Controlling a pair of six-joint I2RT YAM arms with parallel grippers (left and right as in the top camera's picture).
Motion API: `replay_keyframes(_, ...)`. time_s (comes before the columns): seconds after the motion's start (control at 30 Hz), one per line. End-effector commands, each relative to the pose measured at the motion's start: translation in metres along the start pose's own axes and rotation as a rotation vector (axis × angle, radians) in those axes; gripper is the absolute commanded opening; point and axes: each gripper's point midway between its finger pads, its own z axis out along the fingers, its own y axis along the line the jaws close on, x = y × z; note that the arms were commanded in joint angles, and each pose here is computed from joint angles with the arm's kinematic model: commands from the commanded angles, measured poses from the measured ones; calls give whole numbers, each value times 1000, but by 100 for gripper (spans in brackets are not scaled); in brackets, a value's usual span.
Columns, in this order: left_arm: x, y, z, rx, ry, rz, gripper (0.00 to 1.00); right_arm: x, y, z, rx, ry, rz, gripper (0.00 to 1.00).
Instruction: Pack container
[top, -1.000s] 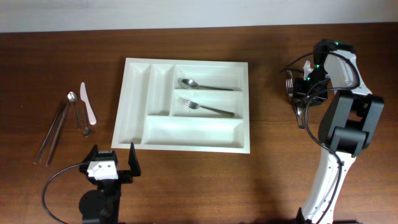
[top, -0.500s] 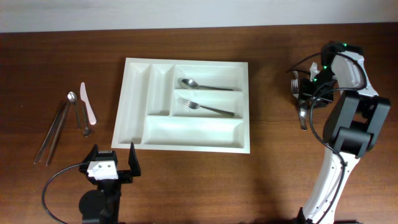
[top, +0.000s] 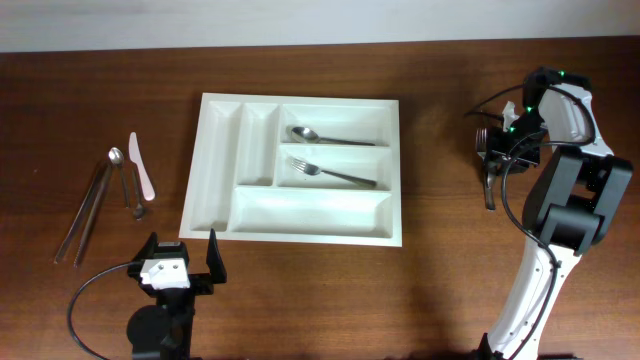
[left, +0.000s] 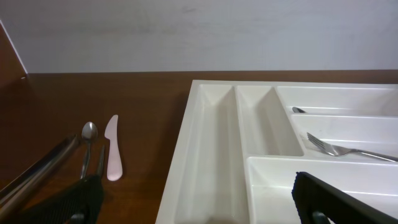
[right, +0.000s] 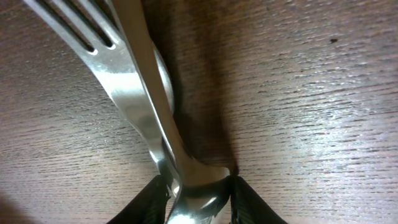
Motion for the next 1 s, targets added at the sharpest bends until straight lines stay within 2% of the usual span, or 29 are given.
replay_keyframes(0.0, 1, 0, 0, 2, -2, 8, 99, -4, 5, 2, -13, -3, -10, 33)
replay_keyframes(0.13, 1, 0, 0, 2, -2, 8, 99, -4, 5, 2, -13, -3, -9, 32)
replay_keyframes(0.33, 1, 0, 0, 2, -2, 8, 99, -5, 6, 2, -18, -5, -9, 25)
replay_keyframes(0.97, 1, 0, 0, 2, -2, 8, 99, -25, 15, -29, -43, -89, -25, 24)
